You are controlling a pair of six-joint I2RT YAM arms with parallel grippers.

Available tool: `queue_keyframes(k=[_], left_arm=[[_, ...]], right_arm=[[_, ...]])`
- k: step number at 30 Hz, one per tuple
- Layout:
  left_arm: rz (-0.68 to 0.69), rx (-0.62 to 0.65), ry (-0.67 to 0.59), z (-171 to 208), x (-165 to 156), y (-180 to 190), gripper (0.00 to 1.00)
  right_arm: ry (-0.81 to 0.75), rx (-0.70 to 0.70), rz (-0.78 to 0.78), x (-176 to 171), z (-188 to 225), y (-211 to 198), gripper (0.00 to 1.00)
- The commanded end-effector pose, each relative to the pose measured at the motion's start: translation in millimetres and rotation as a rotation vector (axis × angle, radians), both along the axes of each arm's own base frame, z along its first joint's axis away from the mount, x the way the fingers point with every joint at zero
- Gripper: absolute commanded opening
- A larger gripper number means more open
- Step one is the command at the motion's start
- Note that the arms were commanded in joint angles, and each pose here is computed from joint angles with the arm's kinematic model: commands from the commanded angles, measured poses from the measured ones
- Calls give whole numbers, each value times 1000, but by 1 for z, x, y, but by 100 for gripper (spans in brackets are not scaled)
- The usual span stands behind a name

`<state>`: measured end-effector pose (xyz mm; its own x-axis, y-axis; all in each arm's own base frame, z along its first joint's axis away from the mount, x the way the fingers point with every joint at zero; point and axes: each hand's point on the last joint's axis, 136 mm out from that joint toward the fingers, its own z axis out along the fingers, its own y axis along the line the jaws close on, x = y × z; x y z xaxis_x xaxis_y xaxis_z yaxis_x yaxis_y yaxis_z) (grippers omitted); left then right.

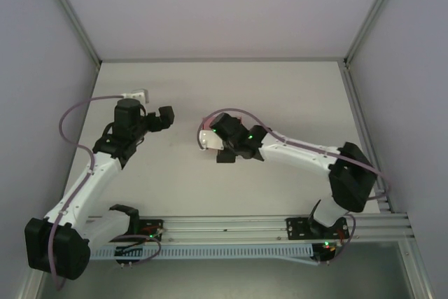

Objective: Assemble paper box

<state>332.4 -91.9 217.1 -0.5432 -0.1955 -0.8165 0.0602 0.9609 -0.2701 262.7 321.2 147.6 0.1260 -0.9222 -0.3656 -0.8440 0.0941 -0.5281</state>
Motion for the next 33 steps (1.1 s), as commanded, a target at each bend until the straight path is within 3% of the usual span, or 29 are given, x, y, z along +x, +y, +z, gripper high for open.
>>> queue_keyframes(k=[1,6,9,11,13,16,22,24,26,29,33], left_arm=[[10,13,-79,18,4,6,100],[25,41,-126,20,9,11,100],[-18,40,-112,13,10,4,100],[-120,21,-78,2,8,-14,100],[-272,-36,-20,-14,3,-42,100],[-455,-115,66,-37,-10,-80,100],[-783,-131,140,-66,-68,-163,93],[-853,-132,199,-81,-89,-186,86],[-871,-146,263,-100,-98,-201,64],[-876,-139,330,-126,-99,-214,43],[-861,-89,385,-152,-85,-223,31]], right_arm=[[82,147,-67,-9,32,-12,100],[-36,435,-290,29,85,-49,100],[66,540,-269,27,86,-58,100],[100,520,-232,27,77,-56,100],[123,570,-315,48,77,-57,100],[298,628,-428,81,67,-54,100],[542,448,-641,137,-6,-39,93],[617,414,-684,149,-27,-33,87],[672,400,-705,156,-43,-24,78],[720,395,-730,164,-61,-16,64],[771,369,-718,165,-79,-9,60]])
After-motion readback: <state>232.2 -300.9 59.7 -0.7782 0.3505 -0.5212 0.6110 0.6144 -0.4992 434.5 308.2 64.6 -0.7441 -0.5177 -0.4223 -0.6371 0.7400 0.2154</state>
